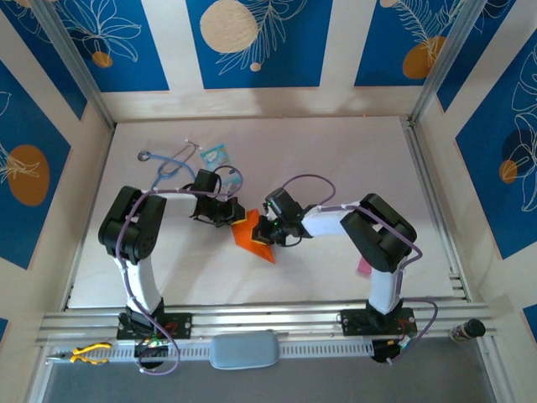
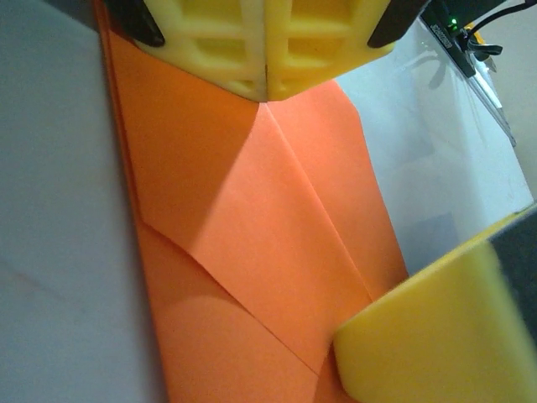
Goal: Fold a paper plane with a square sheet of paper (pick it up from the middle)
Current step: Fourth fold the wing at the center of the table.
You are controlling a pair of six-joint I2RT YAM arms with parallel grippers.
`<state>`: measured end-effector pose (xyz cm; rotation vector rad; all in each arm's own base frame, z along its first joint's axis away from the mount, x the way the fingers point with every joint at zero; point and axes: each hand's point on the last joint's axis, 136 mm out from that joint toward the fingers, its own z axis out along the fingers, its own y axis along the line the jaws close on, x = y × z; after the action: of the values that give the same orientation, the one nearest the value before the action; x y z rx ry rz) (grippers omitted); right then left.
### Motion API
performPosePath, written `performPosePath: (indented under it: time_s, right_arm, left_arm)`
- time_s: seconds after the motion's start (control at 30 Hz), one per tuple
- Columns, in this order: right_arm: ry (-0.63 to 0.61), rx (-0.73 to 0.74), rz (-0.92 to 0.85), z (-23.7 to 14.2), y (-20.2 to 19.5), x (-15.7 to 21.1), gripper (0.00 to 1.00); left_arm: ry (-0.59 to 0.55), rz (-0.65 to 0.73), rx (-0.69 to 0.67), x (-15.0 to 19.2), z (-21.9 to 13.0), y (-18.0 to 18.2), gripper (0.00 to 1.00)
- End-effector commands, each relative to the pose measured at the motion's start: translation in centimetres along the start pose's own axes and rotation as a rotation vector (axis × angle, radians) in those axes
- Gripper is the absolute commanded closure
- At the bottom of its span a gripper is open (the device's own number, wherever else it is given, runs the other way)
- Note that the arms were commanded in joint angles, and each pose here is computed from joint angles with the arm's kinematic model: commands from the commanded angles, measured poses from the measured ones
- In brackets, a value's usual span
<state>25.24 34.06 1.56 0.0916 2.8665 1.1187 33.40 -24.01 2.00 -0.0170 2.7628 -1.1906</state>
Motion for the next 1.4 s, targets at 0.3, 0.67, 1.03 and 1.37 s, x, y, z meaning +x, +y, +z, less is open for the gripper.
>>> performPosePath:
  time_s: [0.3,0.67,1.03,1.37]
  right_arm:
    - [0.054,0.076,0.026,-2.4,-5.7,6.8,0.95]
    - [0.033,0.099,0.05,-4.6,-7.3,8.8,0.94]
    - [-0.029,0.075,0.168,-5.6,-5.7,7.5,0.77]
    - [-0.032,0.054,0.204,-5.0,-5.5,6.8,0.72]
  left_arm:
    - [0.018,-0.041,-0.078,0.6,0.4,2.7,1.0]
    - [0.009,-0.055,-0.073,0.4,0.2,2.7,1.0]
    - [0.009,-0.097,-0.066,0.4,0.1,2.8,1.0]
    - [0.01,-0.1,-0.078,0.3,-0.1,2.9,1.0]
